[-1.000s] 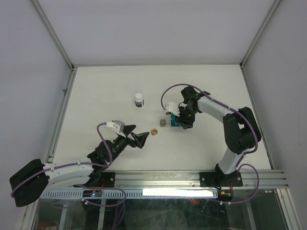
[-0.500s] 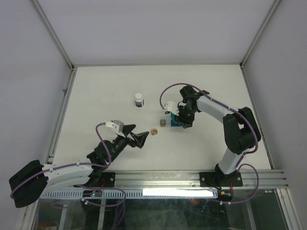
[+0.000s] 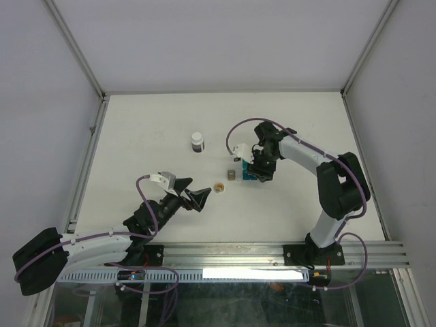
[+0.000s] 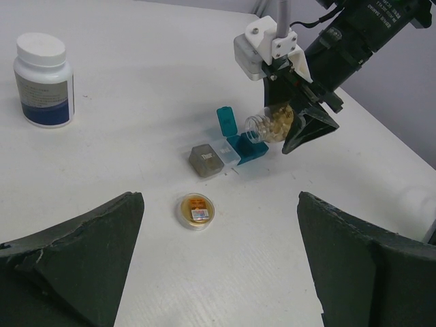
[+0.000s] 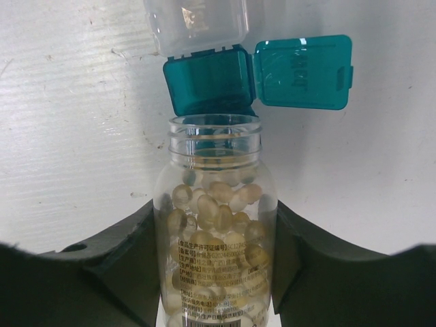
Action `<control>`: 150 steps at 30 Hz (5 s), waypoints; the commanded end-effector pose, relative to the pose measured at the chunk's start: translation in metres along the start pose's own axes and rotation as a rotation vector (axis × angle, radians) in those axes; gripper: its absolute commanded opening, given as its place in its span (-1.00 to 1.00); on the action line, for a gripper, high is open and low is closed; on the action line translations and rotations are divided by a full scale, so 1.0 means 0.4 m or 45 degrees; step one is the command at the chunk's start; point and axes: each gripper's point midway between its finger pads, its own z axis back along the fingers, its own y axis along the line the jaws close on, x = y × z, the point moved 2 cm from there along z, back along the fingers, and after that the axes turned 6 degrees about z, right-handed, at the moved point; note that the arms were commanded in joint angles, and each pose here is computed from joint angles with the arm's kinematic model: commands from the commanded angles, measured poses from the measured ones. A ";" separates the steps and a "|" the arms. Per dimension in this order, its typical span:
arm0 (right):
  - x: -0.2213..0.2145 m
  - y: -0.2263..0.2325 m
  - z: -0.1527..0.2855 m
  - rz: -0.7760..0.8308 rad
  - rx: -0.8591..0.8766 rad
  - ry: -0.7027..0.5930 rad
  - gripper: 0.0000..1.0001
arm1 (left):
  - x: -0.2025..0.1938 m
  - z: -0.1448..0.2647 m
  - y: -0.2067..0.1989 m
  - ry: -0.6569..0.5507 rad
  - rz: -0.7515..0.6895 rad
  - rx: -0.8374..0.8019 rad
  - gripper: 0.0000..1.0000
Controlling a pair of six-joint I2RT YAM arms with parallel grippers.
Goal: Sort the pills into containers
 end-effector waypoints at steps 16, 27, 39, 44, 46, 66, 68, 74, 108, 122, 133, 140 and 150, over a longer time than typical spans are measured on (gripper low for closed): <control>0.023 -0.028 0.016 0.011 -0.100 0.032 -1.00 | 0.022 0.006 -0.007 -0.059 0.023 -0.029 0.98; 0.027 -0.009 0.028 -0.017 -0.044 0.040 -1.00 | 0.023 0.009 -0.008 -0.060 0.026 -0.035 0.98; 0.013 -0.025 0.020 0.007 -0.136 0.058 -1.00 | 0.024 0.009 -0.008 -0.063 0.029 -0.033 0.98; 0.018 -0.029 0.022 0.008 -0.138 0.051 -1.00 | 0.027 0.008 -0.009 -0.066 0.029 -0.034 0.98; 0.025 -0.006 0.031 -0.013 -0.055 0.051 -1.00 | 0.027 0.008 -0.010 -0.067 0.028 -0.036 0.98; 0.046 -0.010 0.035 0.017 -0.098 0.008 -1.00 | 0.021 0.007 -0.011 -0.052 0.034 -0.039 0.98; 0.033 -0.022 0.040 0.028 -0.164 0.039 -1.00 | 0.023 0.009 -0.011 -0.062 0.036 -0.043 0.98; 0.034 -0.005 0.034 0.001 -0.080 0.047 -1.00 | 0.027 0.012 -0.011 -0.066 0.039 -0.044 0.98; 0.034 -0.002 0.046 0.000 -0.131 0.036 -1.00 | 0.022 0.009 -0.014 -0.055 0.037 -0.049 0.98; 0.035 -0.001 0.050 -0.005 -0.146 0.033 -1.00 | 0.021 0.012 -0.012 -0.057 0.043 -0.049 0.98; 0.040 -0.008 0.052 0.031 -0.202 0.008 -1.00 | 0.018 0.012 -0.013 -0.052 0.050 -0.051 0.98; 0.036 -0.025 0.050 0.036 -0.232 0.053 -1.00 | 0.019 0.010 -0.014 -0.056 0.044 -0.055 0.98; 0.021 -0.010 0.039 -0.001 -0.176 0.096 -1.00 | 0.022 0.013 -0.015 -0.061 0.046 -0.059 0.98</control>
